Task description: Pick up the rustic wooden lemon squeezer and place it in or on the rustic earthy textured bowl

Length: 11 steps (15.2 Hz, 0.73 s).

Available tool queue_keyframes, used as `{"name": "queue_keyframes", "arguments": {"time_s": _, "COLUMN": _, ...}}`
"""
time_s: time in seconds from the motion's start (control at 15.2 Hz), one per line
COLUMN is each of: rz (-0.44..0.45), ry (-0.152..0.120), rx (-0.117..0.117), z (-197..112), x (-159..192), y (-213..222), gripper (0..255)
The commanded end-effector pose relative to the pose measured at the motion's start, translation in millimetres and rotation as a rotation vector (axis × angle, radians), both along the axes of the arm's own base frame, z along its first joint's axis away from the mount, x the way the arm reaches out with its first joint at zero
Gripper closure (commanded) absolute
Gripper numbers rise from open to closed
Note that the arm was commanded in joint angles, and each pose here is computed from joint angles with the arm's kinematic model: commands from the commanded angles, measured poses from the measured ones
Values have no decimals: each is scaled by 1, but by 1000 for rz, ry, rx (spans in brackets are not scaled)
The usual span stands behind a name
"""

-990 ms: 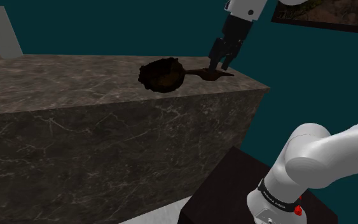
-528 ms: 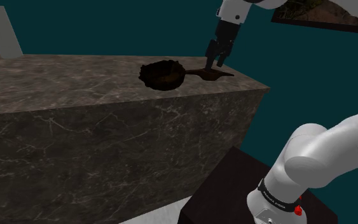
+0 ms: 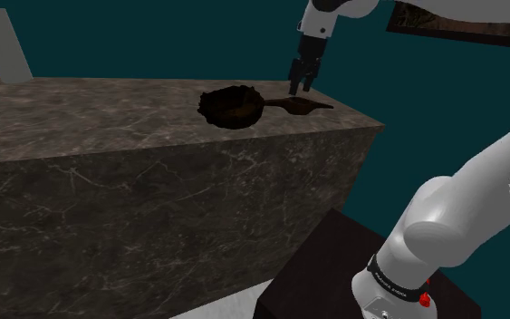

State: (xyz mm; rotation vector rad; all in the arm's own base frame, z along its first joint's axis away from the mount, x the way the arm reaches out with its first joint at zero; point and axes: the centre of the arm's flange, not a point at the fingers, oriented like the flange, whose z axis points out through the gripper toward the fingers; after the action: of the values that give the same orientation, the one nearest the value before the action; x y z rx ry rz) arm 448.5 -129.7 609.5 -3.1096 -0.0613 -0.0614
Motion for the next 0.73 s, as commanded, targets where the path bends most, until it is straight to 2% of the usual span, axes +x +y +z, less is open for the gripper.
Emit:
{"name": "queue_keyframes", "arguments": {"time_s": 0.0, "rz": 12, "ry": 18, "rx": -3, "z": -7, "x": 18, "y": -20, "gripper": 0}}
{"name": "queue_keyframes", "arguments": {"time_s": 0.07, "rz": 16, "ry": 25, "rx": -4, "z": -9, "x": 26, "y": -29, "gripper": 0}}
{"name": "queue_keyframes", "arguments": {"time_s": 0.66, "rz": 16, "ry": 25, "rx": -4, "z": -49, "x": 27, "y": -28, "gripper": 0}}
